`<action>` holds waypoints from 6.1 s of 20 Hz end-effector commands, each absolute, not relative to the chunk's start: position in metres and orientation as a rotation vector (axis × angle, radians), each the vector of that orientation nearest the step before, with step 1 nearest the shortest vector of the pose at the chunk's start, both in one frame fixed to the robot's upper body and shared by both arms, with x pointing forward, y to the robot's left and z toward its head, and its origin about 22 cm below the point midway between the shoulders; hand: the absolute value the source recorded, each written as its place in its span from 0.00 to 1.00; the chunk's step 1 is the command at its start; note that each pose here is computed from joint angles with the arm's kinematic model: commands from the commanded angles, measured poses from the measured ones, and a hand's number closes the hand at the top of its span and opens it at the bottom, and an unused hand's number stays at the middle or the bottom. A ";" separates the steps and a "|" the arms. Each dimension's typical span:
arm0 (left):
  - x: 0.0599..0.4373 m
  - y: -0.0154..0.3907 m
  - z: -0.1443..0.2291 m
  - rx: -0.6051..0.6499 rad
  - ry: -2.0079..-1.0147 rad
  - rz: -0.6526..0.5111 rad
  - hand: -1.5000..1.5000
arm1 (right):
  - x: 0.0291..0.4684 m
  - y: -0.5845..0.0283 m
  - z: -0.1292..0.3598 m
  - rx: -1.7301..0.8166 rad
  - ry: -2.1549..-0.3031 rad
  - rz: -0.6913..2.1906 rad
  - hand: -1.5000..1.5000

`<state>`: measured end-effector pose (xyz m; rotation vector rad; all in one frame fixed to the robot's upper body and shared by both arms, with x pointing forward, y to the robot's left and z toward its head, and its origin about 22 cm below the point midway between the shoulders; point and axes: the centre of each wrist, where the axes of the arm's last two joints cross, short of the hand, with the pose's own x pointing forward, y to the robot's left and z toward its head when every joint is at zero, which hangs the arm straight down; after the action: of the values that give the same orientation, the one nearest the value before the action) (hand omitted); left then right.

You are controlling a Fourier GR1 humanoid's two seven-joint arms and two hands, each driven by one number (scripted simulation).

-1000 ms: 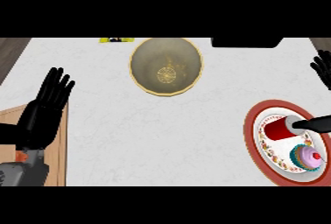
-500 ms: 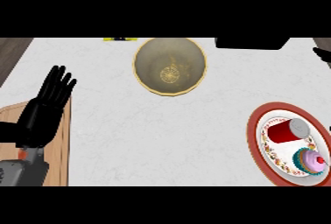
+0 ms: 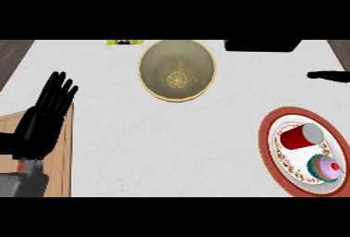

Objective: Pick the can from the plate and place it in the bowl

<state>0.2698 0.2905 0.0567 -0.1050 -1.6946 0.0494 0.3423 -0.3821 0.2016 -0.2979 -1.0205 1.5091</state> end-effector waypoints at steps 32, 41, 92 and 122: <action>0.276 0.291 0.068 -0.098 -1.687 0.067 0.50 | 0.308 -0.373 0.088 -0.344 -1.119 1.490 0.00; 0.292 0.297 0.058 -0.088 -1.699 0.064 0.50 | 0.331 -0.352 0.082 -0.364 -1.057 1.537 0.00; 0.276 0.284 0.068 -0.094 -1.697 0.064 0.50 | 0.322 0.010 0.231 -1.144 -1.410 0.818 1.00; 0.283 0.279 0.062 -0.173 -1.710 0.002 0.50 | 0.462 -0.104 0.125 -0.764 -1.251 0.730 0.00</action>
<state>0.2834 0.2804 0.0683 -0.1537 -1.7156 0.0061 0.4608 -0.0984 0.1304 -0.8528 -1.2024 0.7519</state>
